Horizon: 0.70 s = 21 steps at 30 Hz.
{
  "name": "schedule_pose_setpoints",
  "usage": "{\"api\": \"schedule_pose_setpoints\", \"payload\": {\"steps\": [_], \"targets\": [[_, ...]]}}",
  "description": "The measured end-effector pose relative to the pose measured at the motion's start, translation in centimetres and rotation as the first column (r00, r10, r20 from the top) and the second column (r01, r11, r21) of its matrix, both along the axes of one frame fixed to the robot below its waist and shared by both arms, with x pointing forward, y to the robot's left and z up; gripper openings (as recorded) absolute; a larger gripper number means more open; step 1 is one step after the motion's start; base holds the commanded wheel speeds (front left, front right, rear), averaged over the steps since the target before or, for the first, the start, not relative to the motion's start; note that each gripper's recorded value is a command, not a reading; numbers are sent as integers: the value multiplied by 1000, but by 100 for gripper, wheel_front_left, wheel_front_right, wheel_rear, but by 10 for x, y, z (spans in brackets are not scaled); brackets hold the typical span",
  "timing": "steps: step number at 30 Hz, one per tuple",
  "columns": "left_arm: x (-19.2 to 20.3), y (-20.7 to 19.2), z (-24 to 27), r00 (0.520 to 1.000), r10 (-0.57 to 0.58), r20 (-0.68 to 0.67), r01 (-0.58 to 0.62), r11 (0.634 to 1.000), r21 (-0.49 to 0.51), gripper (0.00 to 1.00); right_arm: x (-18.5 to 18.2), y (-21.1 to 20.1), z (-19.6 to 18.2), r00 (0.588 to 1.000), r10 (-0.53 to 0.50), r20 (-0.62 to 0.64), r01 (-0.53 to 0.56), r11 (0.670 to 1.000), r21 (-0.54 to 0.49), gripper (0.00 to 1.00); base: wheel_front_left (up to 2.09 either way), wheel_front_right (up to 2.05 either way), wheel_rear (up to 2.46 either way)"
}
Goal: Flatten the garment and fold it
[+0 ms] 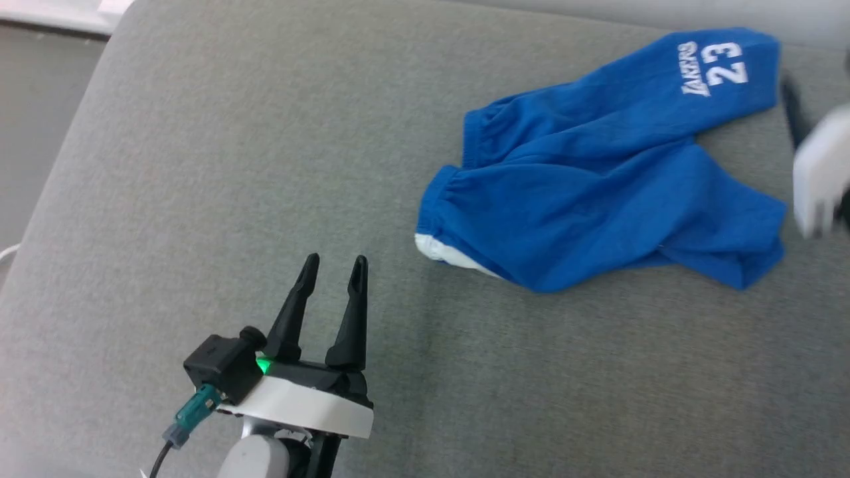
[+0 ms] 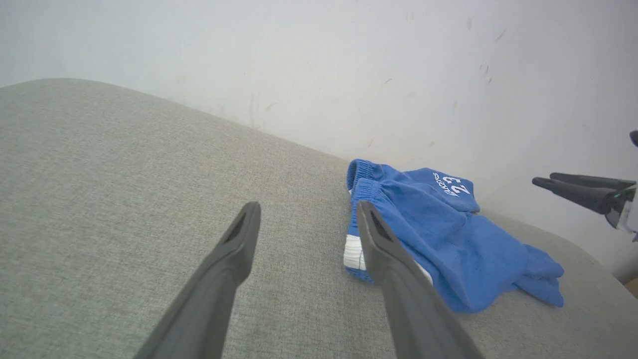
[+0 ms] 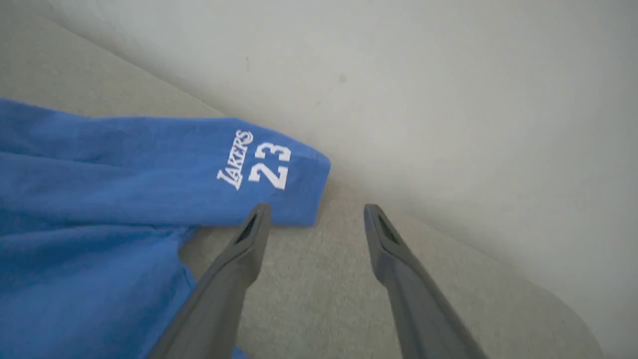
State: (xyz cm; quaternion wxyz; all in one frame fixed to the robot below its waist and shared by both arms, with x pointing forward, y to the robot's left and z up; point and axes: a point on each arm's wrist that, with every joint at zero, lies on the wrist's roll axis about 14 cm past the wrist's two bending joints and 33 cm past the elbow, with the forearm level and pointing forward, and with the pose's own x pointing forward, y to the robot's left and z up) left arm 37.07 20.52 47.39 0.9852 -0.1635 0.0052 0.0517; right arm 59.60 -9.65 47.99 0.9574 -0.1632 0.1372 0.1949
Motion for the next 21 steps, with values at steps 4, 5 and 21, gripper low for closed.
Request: {"api": "schedule_pose_setpoints", "payload": {"steps": [4,5,21], "targets": [[3,-7,9,999,-24,31,25,1000,-3,100,-58,-35,-36,982,-94,-161,97,995,10,100,0,0,0],[3,-9,10,999,-29,36,29,1000,-2,100,-71,-40,-42,974,-115,-196,122,992,26,100,0,0,0],[0,-6,8,999,-24,29,24,1000,5,100,-141,-21,-89,915,-127,-382,158,986,52,42,0,0,0]]}}
